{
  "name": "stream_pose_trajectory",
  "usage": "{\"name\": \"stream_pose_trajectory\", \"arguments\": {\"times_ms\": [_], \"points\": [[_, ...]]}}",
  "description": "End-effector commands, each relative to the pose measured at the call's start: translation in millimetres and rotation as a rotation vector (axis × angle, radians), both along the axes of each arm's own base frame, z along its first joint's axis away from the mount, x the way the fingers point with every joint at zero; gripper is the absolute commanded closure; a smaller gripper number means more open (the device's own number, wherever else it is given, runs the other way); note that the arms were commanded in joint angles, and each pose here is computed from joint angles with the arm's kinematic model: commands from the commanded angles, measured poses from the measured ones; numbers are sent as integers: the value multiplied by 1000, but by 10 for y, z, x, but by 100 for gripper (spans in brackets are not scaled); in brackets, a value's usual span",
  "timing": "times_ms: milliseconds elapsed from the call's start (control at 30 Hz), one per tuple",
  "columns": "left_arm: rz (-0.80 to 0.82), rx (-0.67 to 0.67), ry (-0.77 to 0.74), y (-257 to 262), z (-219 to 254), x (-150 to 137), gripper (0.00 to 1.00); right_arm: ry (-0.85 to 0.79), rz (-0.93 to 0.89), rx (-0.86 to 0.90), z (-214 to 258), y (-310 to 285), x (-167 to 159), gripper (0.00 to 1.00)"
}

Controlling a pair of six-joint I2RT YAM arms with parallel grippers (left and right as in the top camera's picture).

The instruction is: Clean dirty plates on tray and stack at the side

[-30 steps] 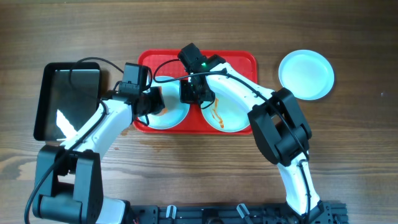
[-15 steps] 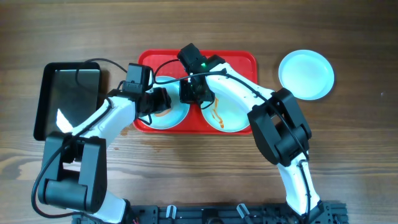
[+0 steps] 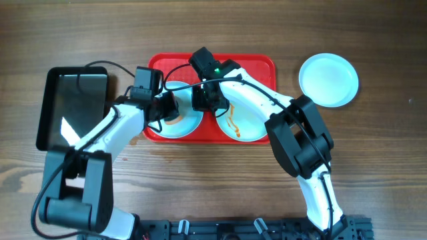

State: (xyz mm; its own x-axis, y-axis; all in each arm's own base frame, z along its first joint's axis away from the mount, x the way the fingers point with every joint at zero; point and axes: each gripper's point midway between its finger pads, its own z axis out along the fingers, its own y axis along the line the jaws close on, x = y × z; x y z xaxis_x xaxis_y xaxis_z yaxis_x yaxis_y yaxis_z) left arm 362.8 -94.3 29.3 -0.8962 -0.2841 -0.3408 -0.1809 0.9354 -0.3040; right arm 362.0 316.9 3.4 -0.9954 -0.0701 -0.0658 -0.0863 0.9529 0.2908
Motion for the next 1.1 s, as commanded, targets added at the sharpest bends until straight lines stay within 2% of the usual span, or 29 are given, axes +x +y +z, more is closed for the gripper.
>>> {"name": "stream_pose_trajectory", "arguments": {"times_ms": [0,133,200,300,367,500,533,600,667,767,900,1000,1067], "points": [[17,-7,-32,-8,126,29,67,-2,-4,-33,-82,14,-59,96],[24,7,-33,18,116,32,76,0,-3,-35,-83,9,-64,96],[24,9,-24,21,99,18,75,0,-3,-35,-83,9,-64,96],[29,26,6,50,22,-24,68,1,-3,-35,-84,8,-65,96],[32,37,26,65,-45,-45,69,2,-3,-36,-84,6,-68,96],[32,37,26,65,-52,-42,76,1,-3,-36,-84,6,-68,96],[32,37,26,65,-52,-42,82,0,-3,-35,-84,8,-64,96],[31,37,26,64,-52,-43,86,0,-3,-35,-84,8,-64,96],[31,37,27,65,-53,-45,96,0,-3,-35,-84,8,-64,96],[27,27,30,47,-52,-51,96,-1,-4,-37,-84,5,-62,96],[-80,-94,32,-347,58,-143,96,-4,-6,-41,-86,-1,-56,95],[-142,-85,38,-560,42,-235,96,-4,-6,-41,-86,-2,-56,96],[-106,-45,44,-548,8,-252,96,-4,-6,-41,-86,-2,-57,96]]}}
